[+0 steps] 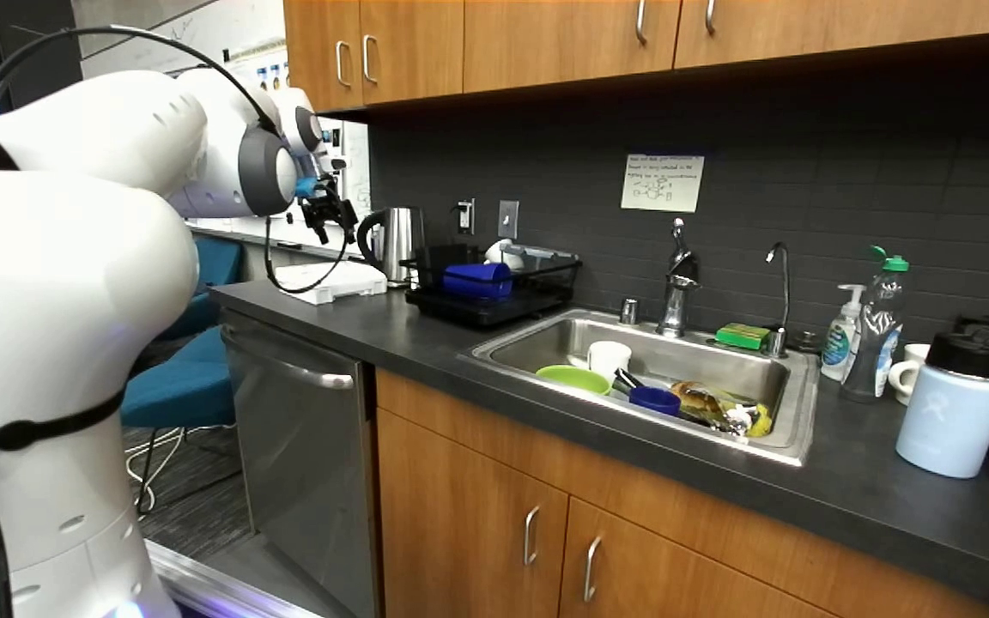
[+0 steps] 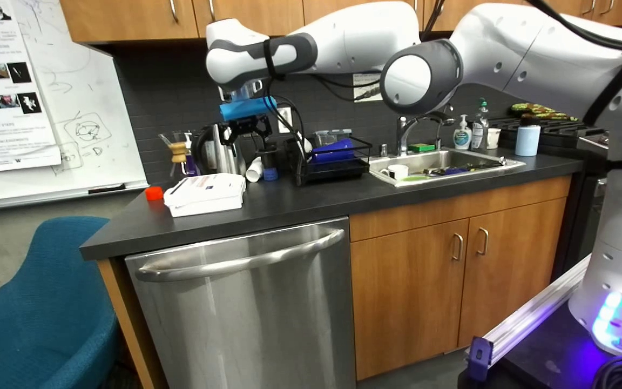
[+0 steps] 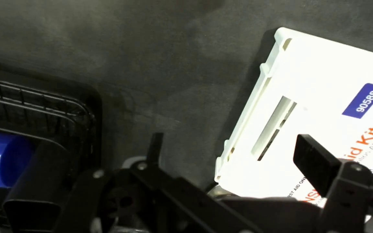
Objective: Remove the lid from the white box.
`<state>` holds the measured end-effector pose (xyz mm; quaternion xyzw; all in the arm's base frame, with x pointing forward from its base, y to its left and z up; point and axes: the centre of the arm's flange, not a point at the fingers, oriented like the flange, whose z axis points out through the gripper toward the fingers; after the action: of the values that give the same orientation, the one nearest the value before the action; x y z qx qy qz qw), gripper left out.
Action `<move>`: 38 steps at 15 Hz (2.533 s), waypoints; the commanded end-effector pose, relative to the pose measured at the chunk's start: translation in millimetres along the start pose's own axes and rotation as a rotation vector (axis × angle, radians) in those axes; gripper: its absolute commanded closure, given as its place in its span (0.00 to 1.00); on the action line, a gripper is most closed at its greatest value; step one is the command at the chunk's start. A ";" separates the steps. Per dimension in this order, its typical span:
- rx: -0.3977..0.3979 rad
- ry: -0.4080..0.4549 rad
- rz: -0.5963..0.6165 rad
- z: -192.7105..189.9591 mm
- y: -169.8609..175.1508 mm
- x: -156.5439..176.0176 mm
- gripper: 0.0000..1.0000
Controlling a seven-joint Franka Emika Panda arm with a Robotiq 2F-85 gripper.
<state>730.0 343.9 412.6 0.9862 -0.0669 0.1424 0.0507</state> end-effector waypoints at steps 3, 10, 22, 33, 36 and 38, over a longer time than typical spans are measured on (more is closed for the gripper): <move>0.124 -0.075 0.065 -10.2 -8.1 61.3 0.00; 0.125 -0.126 0.042 -5.0 -31.4 54.0 0.00; 0.060 -0.174 0.011 22.6 -5.7 -18.6 0.00; 0.087 0.119 0.108 13.7 -45.0 0.8 0.00; 0.062 0.140 0.110 24.0 -51.9 0.4 0.00; 0.043 0.151 0.123 31.4 -50.6 0.4 0.00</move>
<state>730.2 385.0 382.8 0.9730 -0.1068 0.2042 0.0122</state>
